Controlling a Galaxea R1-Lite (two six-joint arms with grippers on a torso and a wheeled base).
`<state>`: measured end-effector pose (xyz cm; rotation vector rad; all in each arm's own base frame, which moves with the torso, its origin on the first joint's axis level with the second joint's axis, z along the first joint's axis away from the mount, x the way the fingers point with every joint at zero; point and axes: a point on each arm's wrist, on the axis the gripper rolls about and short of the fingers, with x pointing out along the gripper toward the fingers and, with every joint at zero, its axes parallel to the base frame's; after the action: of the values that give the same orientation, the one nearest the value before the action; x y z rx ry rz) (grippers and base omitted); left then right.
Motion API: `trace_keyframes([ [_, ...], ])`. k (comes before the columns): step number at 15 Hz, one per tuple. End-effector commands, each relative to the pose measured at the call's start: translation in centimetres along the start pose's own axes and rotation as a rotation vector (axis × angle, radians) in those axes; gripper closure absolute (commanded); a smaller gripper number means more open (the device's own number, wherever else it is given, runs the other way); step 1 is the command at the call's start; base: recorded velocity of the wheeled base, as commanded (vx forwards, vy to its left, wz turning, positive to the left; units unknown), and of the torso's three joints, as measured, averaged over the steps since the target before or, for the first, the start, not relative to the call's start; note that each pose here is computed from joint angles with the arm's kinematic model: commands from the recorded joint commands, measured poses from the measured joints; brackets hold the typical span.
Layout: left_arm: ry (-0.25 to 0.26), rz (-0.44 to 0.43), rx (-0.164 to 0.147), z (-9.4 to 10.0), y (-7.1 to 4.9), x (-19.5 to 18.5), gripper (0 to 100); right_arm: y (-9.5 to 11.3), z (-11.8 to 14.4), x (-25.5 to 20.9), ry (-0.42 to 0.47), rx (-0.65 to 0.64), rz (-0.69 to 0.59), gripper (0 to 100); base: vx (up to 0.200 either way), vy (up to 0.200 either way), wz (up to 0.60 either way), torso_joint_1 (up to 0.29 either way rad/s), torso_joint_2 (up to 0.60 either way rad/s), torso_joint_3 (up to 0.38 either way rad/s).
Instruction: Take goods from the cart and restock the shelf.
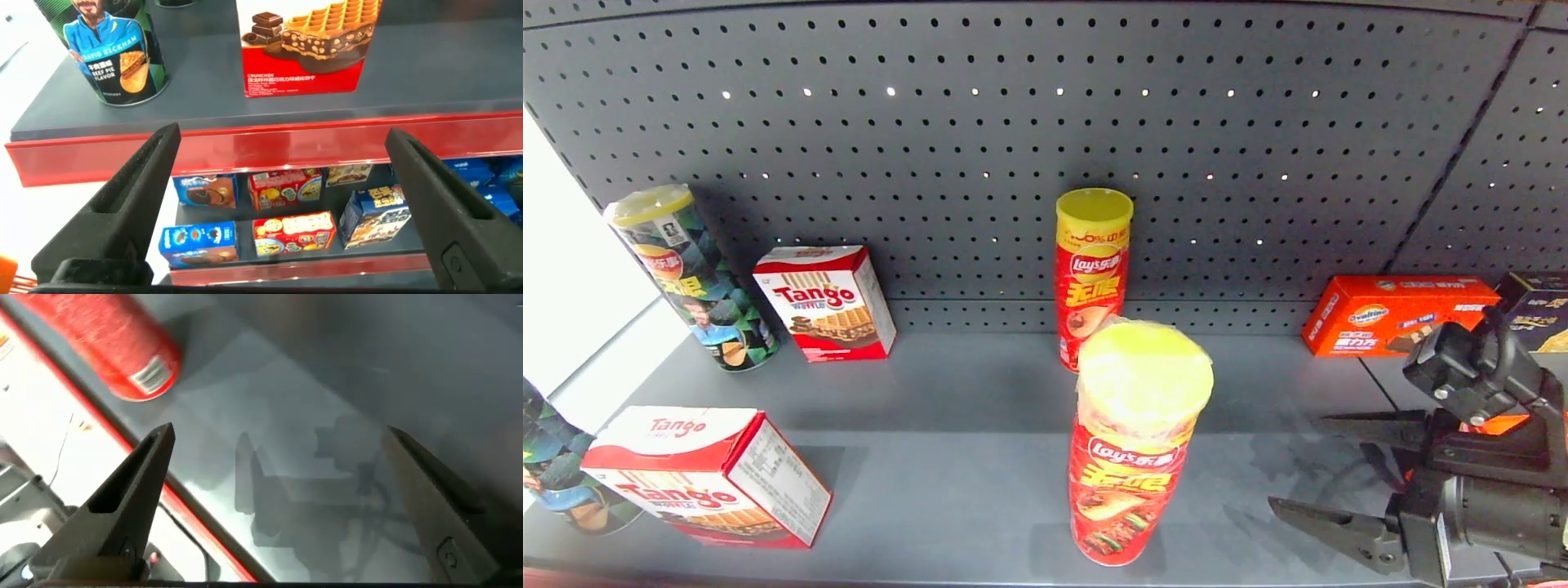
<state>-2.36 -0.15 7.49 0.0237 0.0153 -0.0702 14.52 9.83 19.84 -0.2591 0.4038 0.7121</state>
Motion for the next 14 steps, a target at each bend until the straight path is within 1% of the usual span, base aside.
trace_keyframes([
  [1, 0.002, -0.001, 0.0, 0.0, 0.0, 0.0, 0, 0.4, -0.1, 0.8, 0.025, -0.009, 0.03, 0, 0.0, 0.0, 0.0, 0.0, 0.0, 0.0],
  [4, 0.002, -0.001, 0.0, 0.0, 0.0, 0.0, 0, 0.9, 0.5, 1.6, 0.016, -0.024, 0.057, 0, 0.0, 0.0, 0.0, 0.0, 0.0, 0.0],
  [6, 0.002, -0.001, 0.0, 0.0, 0.0, 0.0, 0, 1.3, 1.4, 2.5, 0.01, -0.036, 0.081, 0, 0.0, 0.0, 0.0, 0.0, 0.0, 0.0],
  [10, 0.002, -0.001, 0.0, 0.0, 0.0, 0.0, 0, 2.2, 2.2, 3.9, 0.015, -0.059, 0.124, 0, 0.0, 0.0, 0.0, 0.0, 0.0, 0.0],
  [14, 0.002, -0.001, 0.0, 0.0, 0.0, 0.0, 0, 2.3, 2.7, 4.6, 0.014, -0.066, 0.131, 0, 0.0, 0.0, 0.0, 0.0, 0.0, 0.0],
])
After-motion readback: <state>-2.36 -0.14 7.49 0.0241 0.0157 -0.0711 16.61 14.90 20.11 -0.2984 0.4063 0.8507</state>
